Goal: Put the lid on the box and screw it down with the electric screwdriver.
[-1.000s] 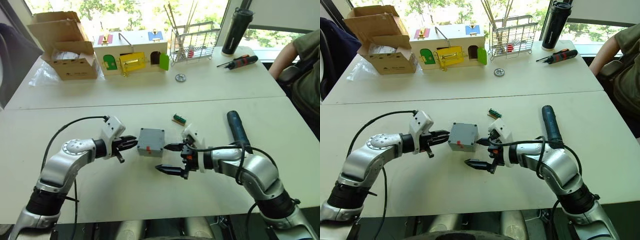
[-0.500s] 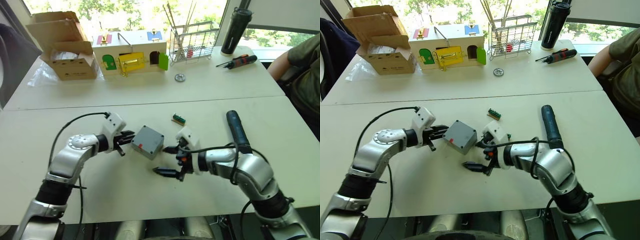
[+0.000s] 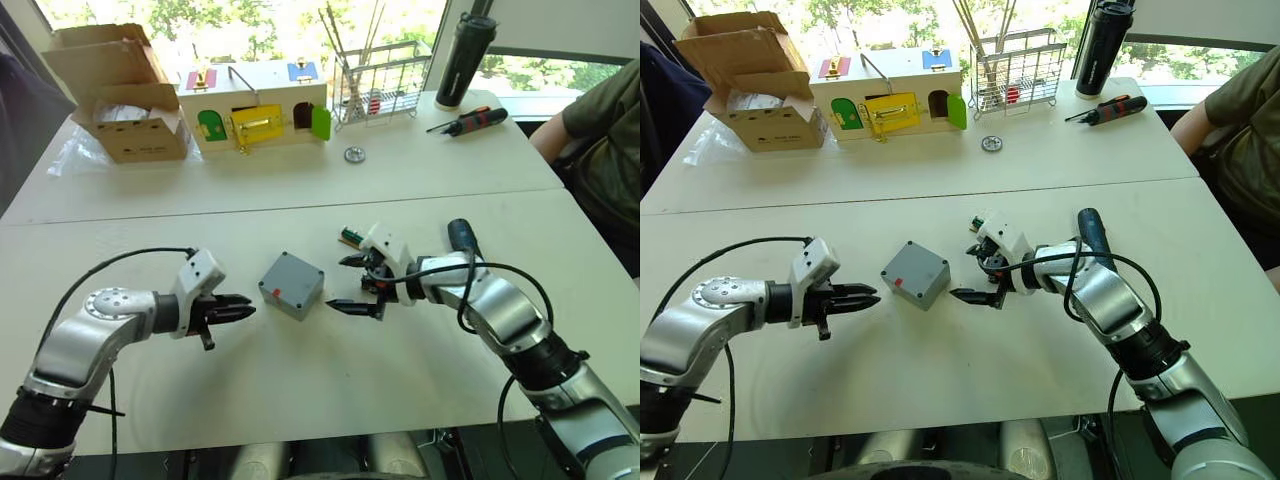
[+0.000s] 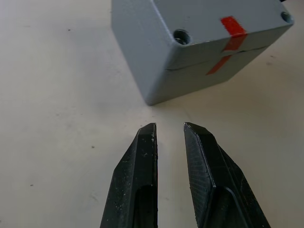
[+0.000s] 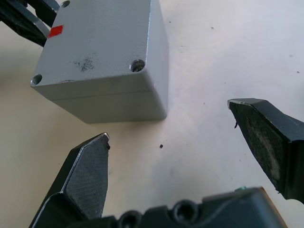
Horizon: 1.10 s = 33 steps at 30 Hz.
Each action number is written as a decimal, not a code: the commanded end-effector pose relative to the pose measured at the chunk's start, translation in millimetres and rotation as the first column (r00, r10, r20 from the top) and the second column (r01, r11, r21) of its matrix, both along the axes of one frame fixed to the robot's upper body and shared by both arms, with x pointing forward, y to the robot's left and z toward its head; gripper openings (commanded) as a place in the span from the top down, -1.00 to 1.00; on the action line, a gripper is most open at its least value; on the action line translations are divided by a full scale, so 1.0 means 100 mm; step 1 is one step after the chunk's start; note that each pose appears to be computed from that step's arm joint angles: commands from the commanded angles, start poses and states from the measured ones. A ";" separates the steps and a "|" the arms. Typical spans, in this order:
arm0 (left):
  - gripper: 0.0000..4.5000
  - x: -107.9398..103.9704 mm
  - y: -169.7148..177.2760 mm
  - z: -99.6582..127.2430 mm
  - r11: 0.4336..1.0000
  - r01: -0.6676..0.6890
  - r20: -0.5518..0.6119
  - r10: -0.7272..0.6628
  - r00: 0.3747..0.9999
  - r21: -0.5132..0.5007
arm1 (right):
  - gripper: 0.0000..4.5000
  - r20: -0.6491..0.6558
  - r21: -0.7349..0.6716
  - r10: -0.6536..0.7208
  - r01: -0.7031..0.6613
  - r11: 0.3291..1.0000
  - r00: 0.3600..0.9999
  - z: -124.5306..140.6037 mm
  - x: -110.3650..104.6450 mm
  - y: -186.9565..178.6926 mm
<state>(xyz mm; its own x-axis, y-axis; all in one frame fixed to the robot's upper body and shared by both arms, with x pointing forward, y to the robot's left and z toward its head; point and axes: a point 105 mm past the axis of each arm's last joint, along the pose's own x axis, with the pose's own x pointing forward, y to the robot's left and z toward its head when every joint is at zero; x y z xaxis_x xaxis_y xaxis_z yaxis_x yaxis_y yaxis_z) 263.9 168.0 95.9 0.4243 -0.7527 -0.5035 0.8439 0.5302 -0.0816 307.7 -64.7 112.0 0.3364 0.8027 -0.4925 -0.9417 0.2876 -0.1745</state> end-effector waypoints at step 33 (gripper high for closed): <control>0.61 0.35 -0.15 0.10 0.999 -0.052 0.158 0.051 0.986 0.003 | -0.98 -0.032 0.077 0.068 -0.065 0.995 0.997 0.05 -0.41 0.25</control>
<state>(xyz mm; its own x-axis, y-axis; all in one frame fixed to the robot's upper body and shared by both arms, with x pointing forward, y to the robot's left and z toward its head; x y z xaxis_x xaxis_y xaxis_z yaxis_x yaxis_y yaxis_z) 301.9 150.2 96.6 0.5386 -0.7171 -0.4424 0.8046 0.5935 0.0176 269.6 -41.3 101.5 0.2511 0.8387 -0.4832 -0.9667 0.2432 -0.0802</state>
